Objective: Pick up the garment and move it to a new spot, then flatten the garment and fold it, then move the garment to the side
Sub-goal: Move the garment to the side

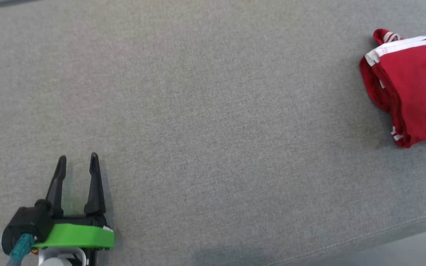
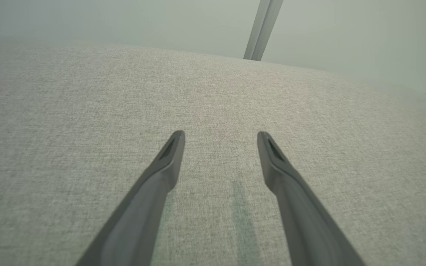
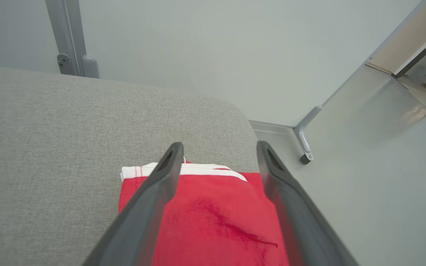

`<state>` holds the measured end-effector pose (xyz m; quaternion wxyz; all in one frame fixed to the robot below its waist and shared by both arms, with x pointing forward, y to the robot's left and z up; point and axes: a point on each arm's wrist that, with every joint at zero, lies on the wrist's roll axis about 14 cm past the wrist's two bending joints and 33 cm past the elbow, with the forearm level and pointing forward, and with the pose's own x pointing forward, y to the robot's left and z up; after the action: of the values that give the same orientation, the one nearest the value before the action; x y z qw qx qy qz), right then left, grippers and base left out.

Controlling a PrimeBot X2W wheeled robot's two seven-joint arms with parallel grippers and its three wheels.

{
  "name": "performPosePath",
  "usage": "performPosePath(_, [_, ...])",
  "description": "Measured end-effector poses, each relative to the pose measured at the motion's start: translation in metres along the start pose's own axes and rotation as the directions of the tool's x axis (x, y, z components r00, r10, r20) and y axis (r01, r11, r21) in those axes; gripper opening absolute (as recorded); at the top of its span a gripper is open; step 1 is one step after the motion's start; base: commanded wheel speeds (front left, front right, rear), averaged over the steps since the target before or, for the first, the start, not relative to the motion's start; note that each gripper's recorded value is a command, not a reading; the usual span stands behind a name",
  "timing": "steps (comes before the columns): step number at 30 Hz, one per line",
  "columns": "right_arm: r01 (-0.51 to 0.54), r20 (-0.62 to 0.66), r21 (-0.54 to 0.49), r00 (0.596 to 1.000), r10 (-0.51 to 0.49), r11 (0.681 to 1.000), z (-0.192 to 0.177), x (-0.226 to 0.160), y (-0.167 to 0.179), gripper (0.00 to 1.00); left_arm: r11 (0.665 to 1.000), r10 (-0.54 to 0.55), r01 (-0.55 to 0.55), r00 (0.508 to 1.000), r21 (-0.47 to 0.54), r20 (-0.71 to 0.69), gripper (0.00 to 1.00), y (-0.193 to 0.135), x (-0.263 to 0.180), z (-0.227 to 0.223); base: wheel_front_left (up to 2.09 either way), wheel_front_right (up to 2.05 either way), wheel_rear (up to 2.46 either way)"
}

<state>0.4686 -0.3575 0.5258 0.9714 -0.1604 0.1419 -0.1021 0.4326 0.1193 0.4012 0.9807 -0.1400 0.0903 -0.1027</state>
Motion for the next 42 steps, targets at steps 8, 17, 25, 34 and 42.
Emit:
performPosePath(8, [-0.087, 0.264, 0.045, 0.962, 0.072, 0.995, 0.012, -0.068, 0.049, 1.0, 0.997, 0.069, -0.069, 0.997, 0.024, 0.034, 1.0, 0.009, -0.043, 0.019, 0.0, 0.0, 0.0])
performPosePath(17, [-0.235, 0.323, 0.161, 0.93, 0.174, 0.959, -0.027, -0.133, 0.124, 1.0, 0.983, 0.161, -0.167, 0.984, 0.075, 0.082, 1.0, 0.03, -0.098, 0.035, 0.0, 0.0, 0.0])
performPosePath(25, [-0.335, 0.357, 0.189, 0.899, 0.253, 0.923, -0.019, -0.15, 0.165, 1.0, 0.961, 0.26, -0.271, 0.953, 0.056, 0.158, 1.0, 0.053, -0.135, 0.053, 0.0, 0.0, 0.0])
performPosePath(34, [-0.355, 0.415, 0.183, 0.873, 0.255, 0.917, 0.002, -0.152, 0.17, 1.0, 0.955, 0.284, -0.295, 0.941, 0.035, 0.186, 1.0, 0.056, -0.151, 0.058, 0.0, 0.0, 0.0])
performPosePath(42, [-0.349, 0.424, 0.18, 0.871, 0.247, 0.92, 0.007, -0.149, 0.169, 1.0, 0.956, 0.282, -0.293, 0.94, 0.029, 0.193, 1.0, 0.056, -0.15, 0.06, 0.0, 0.0, 0.0])
